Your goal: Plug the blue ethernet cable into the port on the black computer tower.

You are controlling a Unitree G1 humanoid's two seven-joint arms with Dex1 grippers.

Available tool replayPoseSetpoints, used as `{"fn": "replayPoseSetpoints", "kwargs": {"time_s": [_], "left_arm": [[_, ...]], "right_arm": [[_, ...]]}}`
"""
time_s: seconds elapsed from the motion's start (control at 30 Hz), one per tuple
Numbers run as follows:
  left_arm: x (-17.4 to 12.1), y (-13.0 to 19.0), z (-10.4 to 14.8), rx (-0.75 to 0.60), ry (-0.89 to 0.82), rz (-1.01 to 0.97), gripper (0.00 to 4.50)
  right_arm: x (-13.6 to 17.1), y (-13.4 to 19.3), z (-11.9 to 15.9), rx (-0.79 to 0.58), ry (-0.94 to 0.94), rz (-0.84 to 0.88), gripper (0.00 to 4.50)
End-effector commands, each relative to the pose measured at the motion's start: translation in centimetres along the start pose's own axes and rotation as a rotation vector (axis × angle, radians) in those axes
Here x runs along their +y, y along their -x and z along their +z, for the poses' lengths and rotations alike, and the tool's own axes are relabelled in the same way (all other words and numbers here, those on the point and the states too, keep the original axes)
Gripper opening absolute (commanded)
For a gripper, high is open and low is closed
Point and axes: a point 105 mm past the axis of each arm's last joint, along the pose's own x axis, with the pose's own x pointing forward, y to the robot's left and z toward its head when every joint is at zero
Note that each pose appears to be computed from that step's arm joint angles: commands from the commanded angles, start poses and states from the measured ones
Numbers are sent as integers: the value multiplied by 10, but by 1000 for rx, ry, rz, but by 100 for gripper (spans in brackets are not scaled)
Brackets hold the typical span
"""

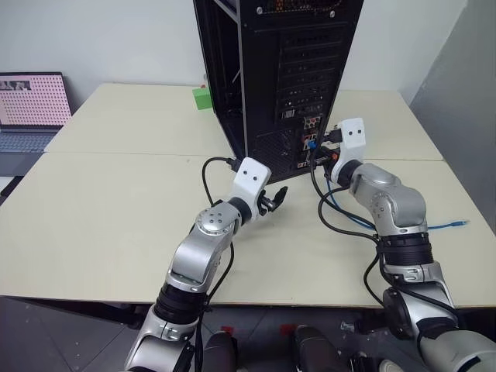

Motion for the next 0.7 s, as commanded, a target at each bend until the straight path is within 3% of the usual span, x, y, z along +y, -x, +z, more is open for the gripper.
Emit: {"fn": "replayPoseSetpoints", "kwargs": {"time_s": [0.03, 0.7], "left_arm": [[-5, 3, 16, -57, -29, -19, 362], [-5, 3, 16, -57, -31, -18, 362]], "right_arm": [[3, 2, 23, -79, 19, 1, 0], [4, -2, 30, -101, 17, -9, 0]]}}
